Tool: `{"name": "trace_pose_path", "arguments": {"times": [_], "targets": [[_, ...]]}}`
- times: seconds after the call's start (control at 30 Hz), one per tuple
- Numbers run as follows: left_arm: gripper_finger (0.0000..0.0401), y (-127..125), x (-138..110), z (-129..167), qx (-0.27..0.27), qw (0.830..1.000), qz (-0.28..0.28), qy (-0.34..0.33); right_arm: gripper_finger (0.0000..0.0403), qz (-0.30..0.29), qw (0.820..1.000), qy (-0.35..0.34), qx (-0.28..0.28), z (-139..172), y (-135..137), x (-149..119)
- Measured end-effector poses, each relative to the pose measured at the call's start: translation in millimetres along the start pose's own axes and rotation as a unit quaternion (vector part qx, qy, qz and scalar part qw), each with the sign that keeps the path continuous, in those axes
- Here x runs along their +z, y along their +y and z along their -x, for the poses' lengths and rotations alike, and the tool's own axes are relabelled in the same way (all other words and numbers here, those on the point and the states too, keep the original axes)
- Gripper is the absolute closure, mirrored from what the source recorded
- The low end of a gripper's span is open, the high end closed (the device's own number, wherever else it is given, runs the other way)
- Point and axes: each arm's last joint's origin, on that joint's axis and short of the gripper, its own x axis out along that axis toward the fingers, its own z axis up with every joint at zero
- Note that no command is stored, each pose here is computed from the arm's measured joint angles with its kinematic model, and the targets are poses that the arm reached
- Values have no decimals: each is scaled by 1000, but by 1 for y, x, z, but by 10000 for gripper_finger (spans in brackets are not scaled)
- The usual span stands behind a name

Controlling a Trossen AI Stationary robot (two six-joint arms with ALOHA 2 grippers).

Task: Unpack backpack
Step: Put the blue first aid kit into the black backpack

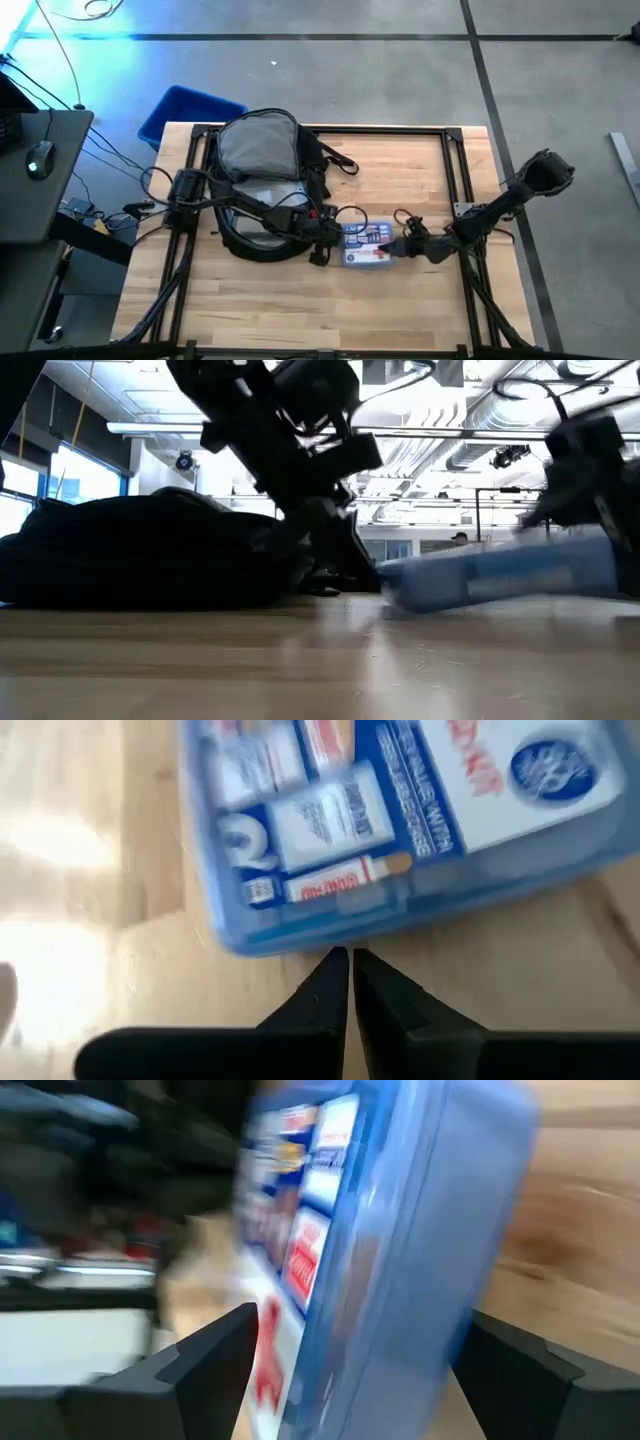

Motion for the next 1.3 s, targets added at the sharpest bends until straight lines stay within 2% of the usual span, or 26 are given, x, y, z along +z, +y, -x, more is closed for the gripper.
{"name": "trace_pose_path", "arguments": {"times": [0.17, 0.4, 0.47, 0.57, 0.67, 0.73, 0.77, 0.87, 1.03, 1.17, 1.3], "targets": [[401, -2, 1, -6, -30, 999, 8, -27, 107, -5, 1000, -2, -3, -2, -1, 1], [401, -3, 1, -15, -26, 998, 15, -49, 107, 7, 999, -10, 50, -3, 11, 3], [401, -2, 1, -15, -10, 999, 17, -46, 114, 12, 998, -13, 62, -3, 13, 3], [401, -1, 1, -14, 25, 999, 18, -35, 146, 22, 998, -9, 62, -3, 13, 3], [401, -1, 5, -5, 56, 998, 16, -27, 207, 26, 997, -15, 68, -2, 15, 3], [401, -2, 11, 7, 84, 996, 15, -24, 255, 31, 996, -24, 77, -2, 17, 3], [401, -3, 13, 13, 97, 995, 13, -21, 261, 42, 995, -29, 81, -2, 18, 4], [401, -3, 22, 40, 140, 990, 5, -7, 261, 62, 992, -43, 102, -1, 22, 5], [401, -1, 33, 100, 217, 976, 4, 10, 261, 92, 976, -81, 179, 4, 41, 10], [401, 4, 28, 152, 227, 973, 6, 40, 261, 127, 963, -93, 219, 3, 52, 20], [391, 33, 5, 177, 241, 963, 26, 119, 261, 175, 955, -89, 222, -5, 65, 34]]}}
